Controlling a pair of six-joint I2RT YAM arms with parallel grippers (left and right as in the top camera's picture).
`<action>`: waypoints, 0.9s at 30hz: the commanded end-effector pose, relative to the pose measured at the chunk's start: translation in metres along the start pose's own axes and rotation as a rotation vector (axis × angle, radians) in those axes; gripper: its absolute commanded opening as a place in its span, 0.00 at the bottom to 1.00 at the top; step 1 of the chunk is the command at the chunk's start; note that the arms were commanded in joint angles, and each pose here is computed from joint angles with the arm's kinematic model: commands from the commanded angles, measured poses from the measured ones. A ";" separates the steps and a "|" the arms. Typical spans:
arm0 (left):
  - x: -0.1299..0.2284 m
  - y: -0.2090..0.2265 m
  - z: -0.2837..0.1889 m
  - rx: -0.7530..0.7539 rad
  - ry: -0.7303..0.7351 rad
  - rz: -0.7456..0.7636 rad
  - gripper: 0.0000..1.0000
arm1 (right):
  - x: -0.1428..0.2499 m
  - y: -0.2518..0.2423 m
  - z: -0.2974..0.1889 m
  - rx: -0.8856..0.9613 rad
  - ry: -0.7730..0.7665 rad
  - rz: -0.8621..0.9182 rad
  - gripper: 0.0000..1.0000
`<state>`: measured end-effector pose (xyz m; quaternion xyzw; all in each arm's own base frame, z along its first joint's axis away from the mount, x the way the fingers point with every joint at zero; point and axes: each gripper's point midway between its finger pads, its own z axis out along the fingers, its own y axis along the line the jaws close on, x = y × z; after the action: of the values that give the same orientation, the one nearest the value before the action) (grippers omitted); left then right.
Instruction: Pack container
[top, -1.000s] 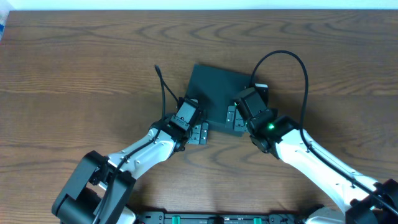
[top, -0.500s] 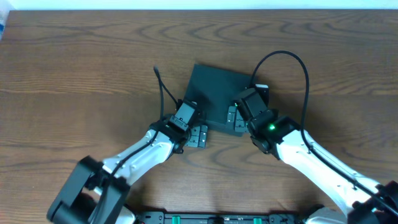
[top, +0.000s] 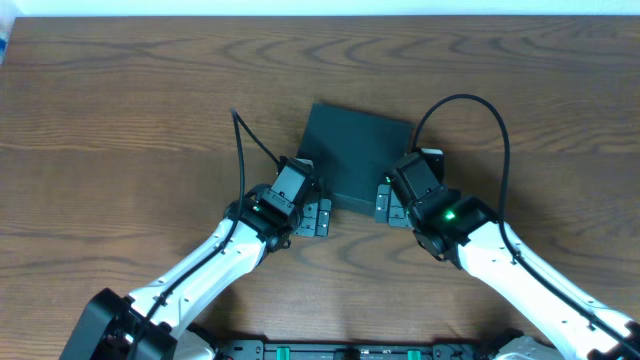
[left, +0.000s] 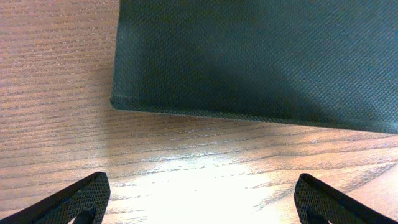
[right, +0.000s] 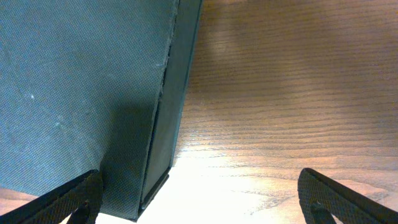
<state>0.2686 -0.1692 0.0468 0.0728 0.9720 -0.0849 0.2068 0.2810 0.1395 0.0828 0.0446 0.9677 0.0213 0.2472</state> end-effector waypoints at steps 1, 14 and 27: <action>-0.008 -0.005 -0.007 0.014 -0.021 0.001 0.95 | 0.010 -0.017 0.007 0.083 0.003 -0.020 0.99; 0.001 -0.001 -0.007 -0.003 0.017 0.000 0.96 | 0.042 -0.036 0.029 0.118 0.035 0.004 0.99; -0.042 -0.015 -0.053 0.035 -0.111 0.032 0.96 | -0.001 -0.015 -0.009 0.006 -0.110 0.011 0.99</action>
<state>0.2717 -0.1717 0.0781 0.0748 0.9692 -0.0903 0.2167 0.2761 0.1333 0.0777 0.0655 0.9572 0.0365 0.2796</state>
